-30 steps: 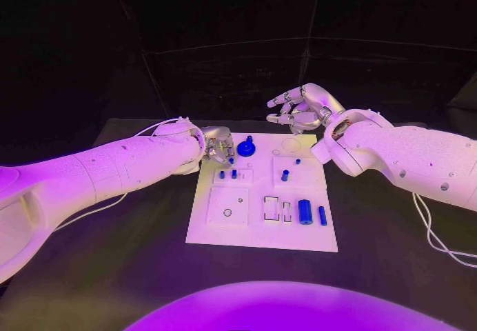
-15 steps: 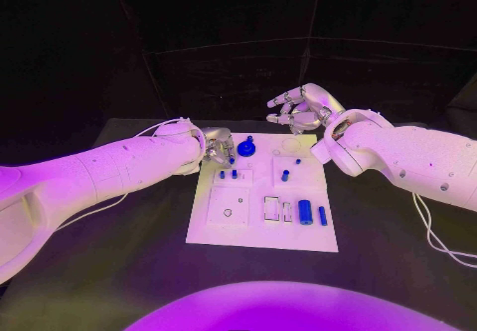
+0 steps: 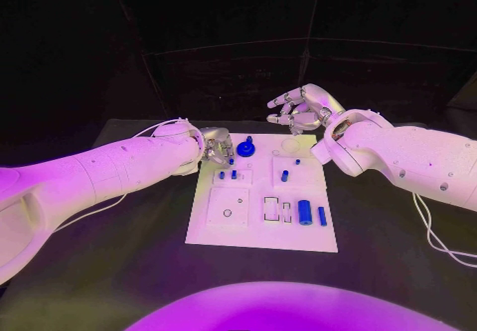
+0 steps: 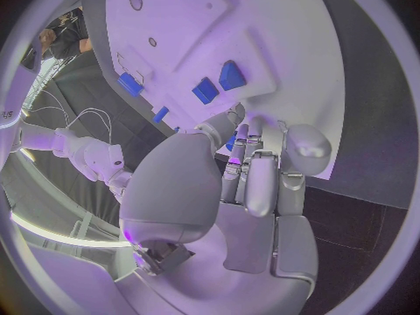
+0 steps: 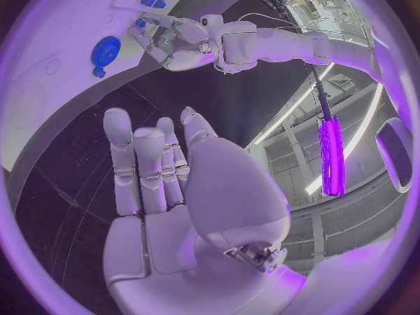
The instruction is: Assemble the parts on the task board
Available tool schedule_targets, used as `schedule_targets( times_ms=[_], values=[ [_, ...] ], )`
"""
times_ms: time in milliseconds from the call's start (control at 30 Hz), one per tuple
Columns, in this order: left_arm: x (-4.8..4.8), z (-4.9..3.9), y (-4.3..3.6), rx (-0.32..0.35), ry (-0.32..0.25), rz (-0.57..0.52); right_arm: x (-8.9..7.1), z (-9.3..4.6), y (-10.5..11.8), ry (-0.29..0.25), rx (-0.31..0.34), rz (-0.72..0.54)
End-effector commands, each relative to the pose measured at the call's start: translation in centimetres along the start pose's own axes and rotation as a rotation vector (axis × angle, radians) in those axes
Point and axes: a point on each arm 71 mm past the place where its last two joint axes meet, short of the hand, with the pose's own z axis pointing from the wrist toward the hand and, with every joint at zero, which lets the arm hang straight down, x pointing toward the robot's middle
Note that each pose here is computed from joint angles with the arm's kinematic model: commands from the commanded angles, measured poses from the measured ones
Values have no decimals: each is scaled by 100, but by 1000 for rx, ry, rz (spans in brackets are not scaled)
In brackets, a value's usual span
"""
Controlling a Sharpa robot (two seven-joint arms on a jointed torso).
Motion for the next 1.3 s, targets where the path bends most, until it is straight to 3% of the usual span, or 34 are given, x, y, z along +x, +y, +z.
schedule_targets(
  times_ms=[33, 267, 433, 533, 667, 800, 867, 967, 1100, 1300],
  values=[
    [-52, -12, 21, 7, -51, 1, -21, 0, -26, 15, 12, -2],
    [-152, -79, 89, 44, -169, -34, -113, -48, -186, 87, 54, -96],
    [-225, -191, 175, 82, -252, -108, -191, -123, -309, 155, 87, -247],
    [-289, -285, 243, 113, -325, -221, -225, -167, -354, 180, 100, -355],
    [-382, -466, 403, 131, -446, -489, -249, -213, -373, 189, 114, -523],
    [-404, -603, 487, 185, -480, -778, -243, -259, -376, 185, 126, -634],
    [-389, -661, 465, 257, -450, -949, -219, -299, -396, 182, 133, -686],
    [-365, -720, 389, 335, -423, -1073, -171, -346, -427, 176, 134, -722],
    [-319, -771, 295, 396, -403, -1156, -113, -365, -457, 178, 133, -748],
    [-270, -816, 221, 432, -396, -1199, -39, -371, -508, 202, 138, -759]
  ],
)
